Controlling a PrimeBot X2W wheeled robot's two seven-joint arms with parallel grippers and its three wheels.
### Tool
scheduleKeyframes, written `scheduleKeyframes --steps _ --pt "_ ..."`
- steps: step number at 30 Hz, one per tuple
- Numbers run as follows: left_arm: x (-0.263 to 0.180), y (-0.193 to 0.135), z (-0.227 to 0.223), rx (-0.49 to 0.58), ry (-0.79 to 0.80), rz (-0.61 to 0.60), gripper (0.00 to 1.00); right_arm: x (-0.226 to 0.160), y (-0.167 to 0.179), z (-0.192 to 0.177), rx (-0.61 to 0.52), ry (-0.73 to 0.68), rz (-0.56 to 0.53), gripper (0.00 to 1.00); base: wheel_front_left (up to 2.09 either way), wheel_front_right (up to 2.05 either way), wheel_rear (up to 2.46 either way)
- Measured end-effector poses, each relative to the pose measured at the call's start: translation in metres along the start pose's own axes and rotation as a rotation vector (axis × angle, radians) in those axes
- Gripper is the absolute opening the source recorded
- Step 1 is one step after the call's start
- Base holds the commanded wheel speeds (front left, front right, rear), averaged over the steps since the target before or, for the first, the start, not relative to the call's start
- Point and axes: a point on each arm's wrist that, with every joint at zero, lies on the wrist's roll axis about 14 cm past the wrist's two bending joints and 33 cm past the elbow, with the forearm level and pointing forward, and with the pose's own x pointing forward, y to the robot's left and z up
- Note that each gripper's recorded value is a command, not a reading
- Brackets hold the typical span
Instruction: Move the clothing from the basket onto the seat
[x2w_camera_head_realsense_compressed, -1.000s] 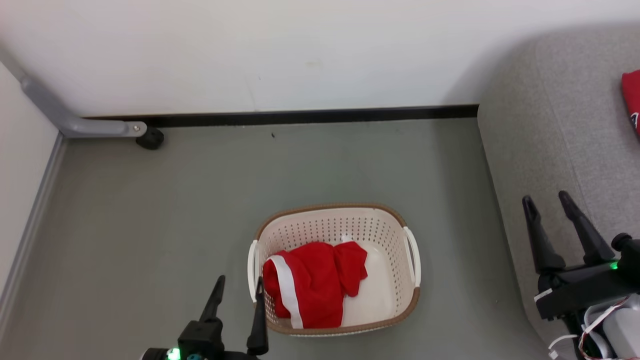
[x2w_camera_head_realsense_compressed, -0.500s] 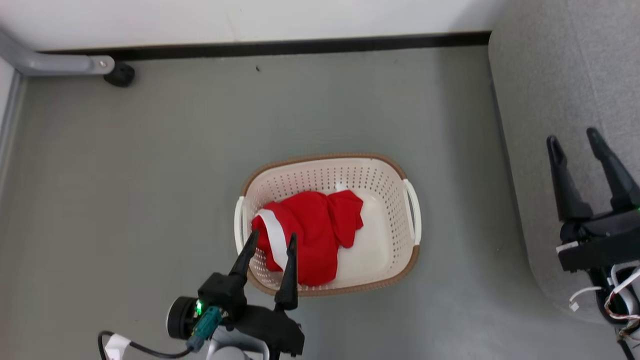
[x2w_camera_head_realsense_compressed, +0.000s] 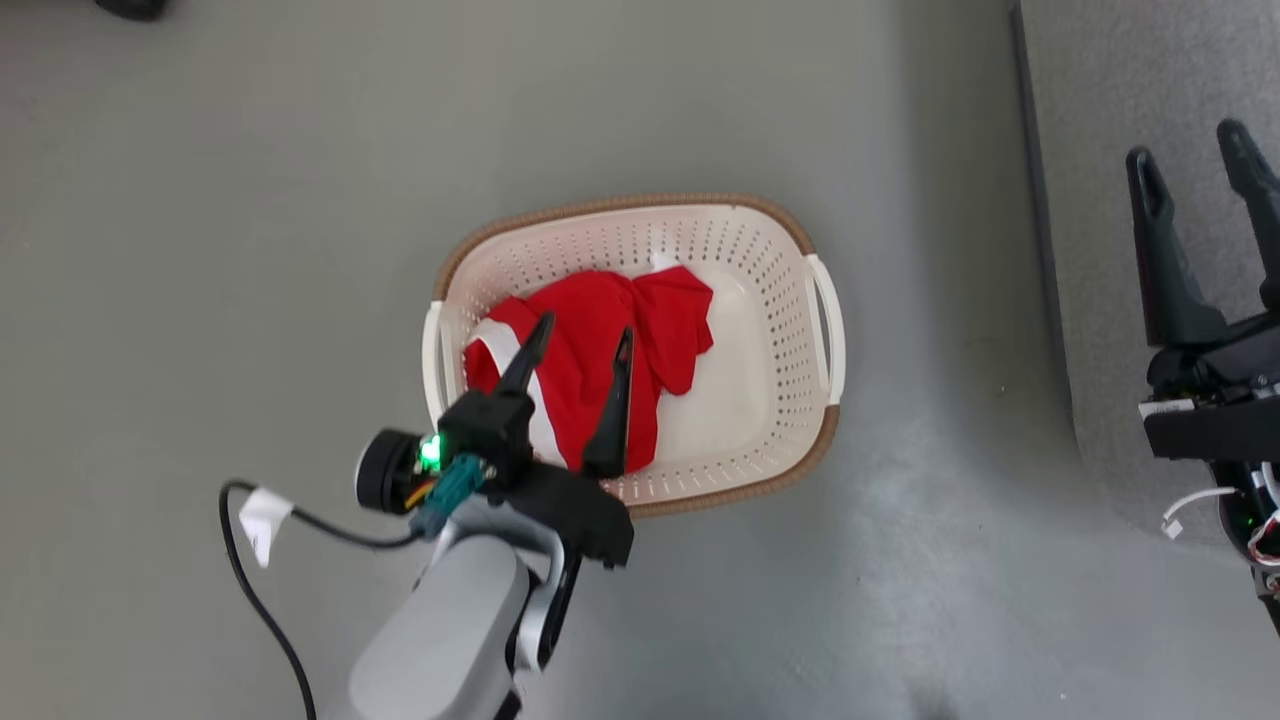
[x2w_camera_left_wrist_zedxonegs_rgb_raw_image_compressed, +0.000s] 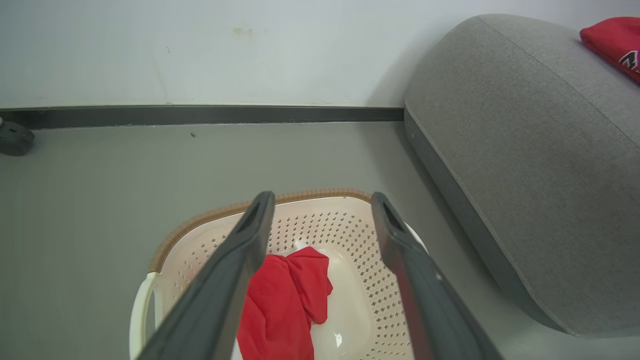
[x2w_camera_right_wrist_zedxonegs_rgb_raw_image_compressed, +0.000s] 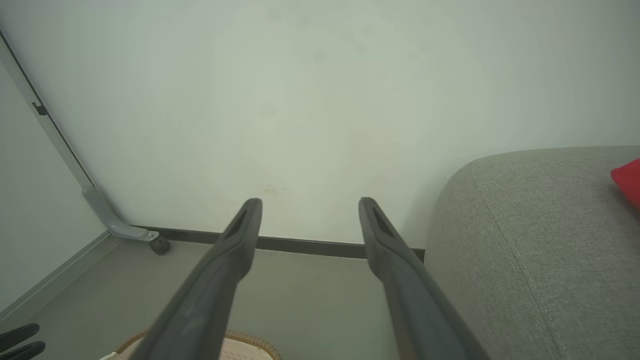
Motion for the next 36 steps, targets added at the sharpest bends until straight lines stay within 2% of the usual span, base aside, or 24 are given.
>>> scheduleKeyframes --steps 6,14,18,21,29,36 --pt "0.036 0.007 -0.02 0.072 0.07 -0.025 1.0 0.015 -0.005 -0.016 0.004 0.013 0.013 1.0 0.0 0.0 0.0" --pt "0.064 0.015 -0.074 0.219 0.295 -0.069 1.0 0.02 -0.012 -0.046 0.013 0.065 0.013 1.0 0.0 0.0 0.0" --pt "0.067 0.02 -0.103 0.271 0.421 -0.081 1.0 0.02 -0.017 -0.058 0.017 0.09 0.007 1.0 0.0 0.0 0.0" --pt "0.069 0.023 -0.127 0.35 0.529 -0.105 1.0 0.019 -0.021 -0.067 0.016 0.106 0.0 1.0 0.0 0.0 0.0" --pt "0.075 0.037 -0.159 0.532 0.703 -0.133 1.0 0.022 -0.014 -0.081 0.027 0.128 0.039 1.0 0.0 0.0 0.0" --pt "0.071 0.064 -0.179 0.686 0.84 -0.111 1.0 0.025 -0.011 -0.089 0.03 0.137 0.062 1.0 0.0 0.0 0.0"
